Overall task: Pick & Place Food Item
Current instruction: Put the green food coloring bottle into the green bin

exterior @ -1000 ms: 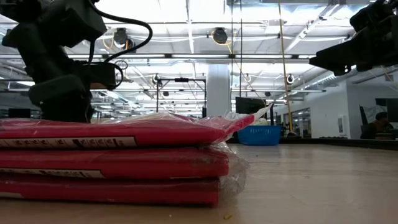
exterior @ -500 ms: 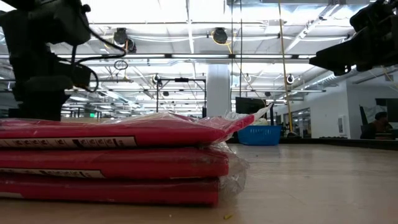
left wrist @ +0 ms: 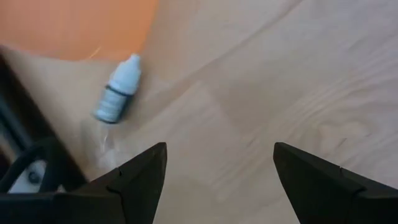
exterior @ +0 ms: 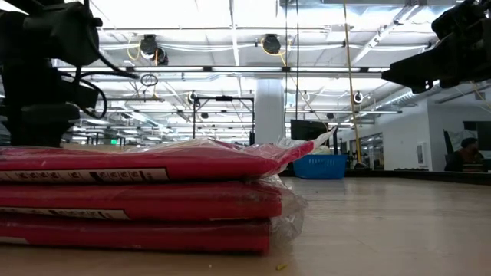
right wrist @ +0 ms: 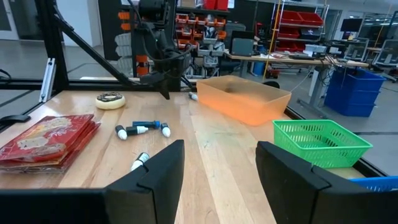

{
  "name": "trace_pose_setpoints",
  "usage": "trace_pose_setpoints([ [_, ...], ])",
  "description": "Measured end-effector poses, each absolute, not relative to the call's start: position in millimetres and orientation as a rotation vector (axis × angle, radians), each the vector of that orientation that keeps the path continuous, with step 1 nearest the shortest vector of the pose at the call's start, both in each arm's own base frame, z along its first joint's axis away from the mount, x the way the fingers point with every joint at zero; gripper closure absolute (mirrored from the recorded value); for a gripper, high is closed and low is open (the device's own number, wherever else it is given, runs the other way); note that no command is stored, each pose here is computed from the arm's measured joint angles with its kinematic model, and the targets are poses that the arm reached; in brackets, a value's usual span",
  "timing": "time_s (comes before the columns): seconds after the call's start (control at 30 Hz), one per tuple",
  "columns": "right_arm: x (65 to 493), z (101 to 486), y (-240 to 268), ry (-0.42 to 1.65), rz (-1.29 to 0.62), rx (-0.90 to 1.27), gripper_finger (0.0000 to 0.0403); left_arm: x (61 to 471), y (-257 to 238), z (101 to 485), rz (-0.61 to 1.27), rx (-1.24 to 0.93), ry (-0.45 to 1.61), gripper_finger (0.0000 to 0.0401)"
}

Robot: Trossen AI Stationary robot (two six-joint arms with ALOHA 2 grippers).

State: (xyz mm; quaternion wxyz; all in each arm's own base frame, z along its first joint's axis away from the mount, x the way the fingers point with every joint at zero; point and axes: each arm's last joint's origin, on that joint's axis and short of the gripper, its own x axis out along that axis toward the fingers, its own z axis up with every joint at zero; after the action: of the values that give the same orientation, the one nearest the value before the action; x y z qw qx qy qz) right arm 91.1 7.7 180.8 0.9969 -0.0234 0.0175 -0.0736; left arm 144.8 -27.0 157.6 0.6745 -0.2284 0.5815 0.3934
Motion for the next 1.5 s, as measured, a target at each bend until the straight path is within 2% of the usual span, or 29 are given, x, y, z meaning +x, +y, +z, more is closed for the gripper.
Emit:
trace_pose_setpoints([
  [0.3,91,181,8,0.035,-0.147,-0.047,0.0216,146,-25,159,1.003,-0.553,1.175,0.0105],
  [0.5,91,181,8,0.035,-0.148,-0.047,0.0216,149,-27,159,0.932,-0.561,1.208,0.0106],
  [0.63,91,181,8,0.035,-0.148,-0.047,0.0216,149,-27,160,0.941,-0.610,1.222,0.0123],
  [0.73,91,181,8,0.035,-0.148,-0.047,0.0216,148,-25,160,0.987,-0.705,1.244,0.0146],
  [0.83,91,181,8,0.035,-0.147,-0.047,0.0216,154,-26,165,0.952,-0.748,1.235,0.0175],
  [0.97,91,181,8,0.035,-0.147,-0.047,0.0216,172,-29,184,0.790,-0.665,1.169,0.0221],
  [1.07,91,181,8,0.035,-0.147,-0.047,0.0216,178,-28,202,0.727,-0.570,1.193,0.0262],
  [1.13,91,181,8,0.035,-0.148,-0.047,0.0216,175,-24,209,0.780,-0.529,1.265,0.0292],
  [1.2,91,181,8,0.035,-0.148,-0.047,0.0216,169,-17,217,0.923,-0.521,1.308,0.0323],
  [1.33,91,181,8,0.035,-0.148,-0.047,0.0216,164,-4,226,1.178,-0.623,1.251,0.0386],
  [1.5,91,181,8,0.035,-0.148,-0.047,0.0216,165,4,206,1.297,-0.733,1.175,0.0397],
])
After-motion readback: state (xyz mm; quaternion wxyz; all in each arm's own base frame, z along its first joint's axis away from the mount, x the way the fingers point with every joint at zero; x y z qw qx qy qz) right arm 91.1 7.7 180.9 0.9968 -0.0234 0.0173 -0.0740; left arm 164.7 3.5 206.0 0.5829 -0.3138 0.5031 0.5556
